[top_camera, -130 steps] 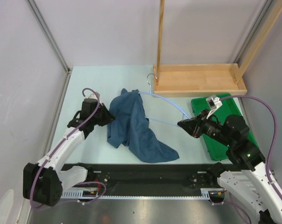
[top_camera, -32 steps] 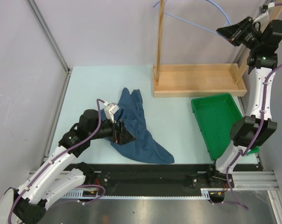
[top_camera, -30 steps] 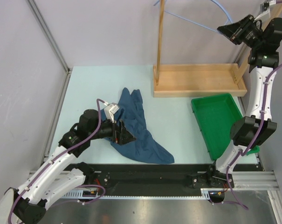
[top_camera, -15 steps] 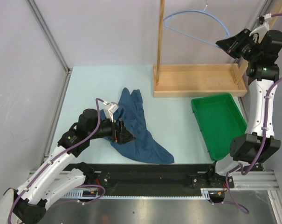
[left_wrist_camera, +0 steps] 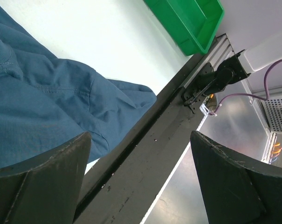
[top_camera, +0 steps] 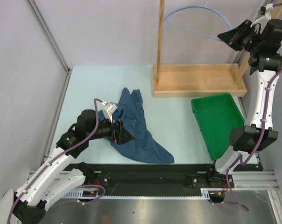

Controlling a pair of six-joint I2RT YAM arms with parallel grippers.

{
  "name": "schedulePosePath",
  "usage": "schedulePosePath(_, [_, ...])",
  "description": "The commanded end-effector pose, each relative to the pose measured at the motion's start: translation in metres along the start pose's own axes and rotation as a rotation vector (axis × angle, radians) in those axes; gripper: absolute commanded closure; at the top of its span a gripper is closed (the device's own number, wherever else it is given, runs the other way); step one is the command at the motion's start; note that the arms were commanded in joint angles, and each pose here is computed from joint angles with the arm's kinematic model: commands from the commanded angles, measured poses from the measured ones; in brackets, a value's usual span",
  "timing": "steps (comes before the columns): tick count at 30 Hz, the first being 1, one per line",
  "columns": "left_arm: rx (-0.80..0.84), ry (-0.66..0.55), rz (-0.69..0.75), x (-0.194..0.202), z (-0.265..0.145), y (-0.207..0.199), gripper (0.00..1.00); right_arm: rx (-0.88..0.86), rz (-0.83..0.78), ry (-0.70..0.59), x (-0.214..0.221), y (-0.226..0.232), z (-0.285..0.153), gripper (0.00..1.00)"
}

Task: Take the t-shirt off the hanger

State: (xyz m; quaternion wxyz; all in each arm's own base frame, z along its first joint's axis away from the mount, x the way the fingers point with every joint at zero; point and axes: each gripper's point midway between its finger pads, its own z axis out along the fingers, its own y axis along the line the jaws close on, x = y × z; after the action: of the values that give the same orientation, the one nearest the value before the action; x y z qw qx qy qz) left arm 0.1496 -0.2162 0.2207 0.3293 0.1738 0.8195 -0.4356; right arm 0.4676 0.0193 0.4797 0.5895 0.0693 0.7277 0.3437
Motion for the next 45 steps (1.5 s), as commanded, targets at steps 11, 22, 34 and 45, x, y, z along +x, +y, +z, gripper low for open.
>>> schedulePosePath(11, [0.017,-0.046,0.019,-0.018,-0.006,-0.013,0.08,-0.068,-0.17,-0.165,-0.058,0.045,-0.023,1.0])
schedulePosePath(22, [0.017,-0.047,0.012,-0.018,-0.004,-0.012,0.08,-0.071,-0.201,-0.186,-0.068,0.056,-0.03,1.0])
schedulePosePath(34, [0.031,-0.043,0.009,-0.019,-0.002,-0.014,0.08,-0.006,-0.235,-0.202,-0.057,0.069,-0.063,1.0])
schedulePosePath(45, [-0.01,-0.063,0.007,-0.025,-0.005,-0.011,0.08,0.052,-0.222,-0.155,-0.017,0.059,-0.066,1.0])
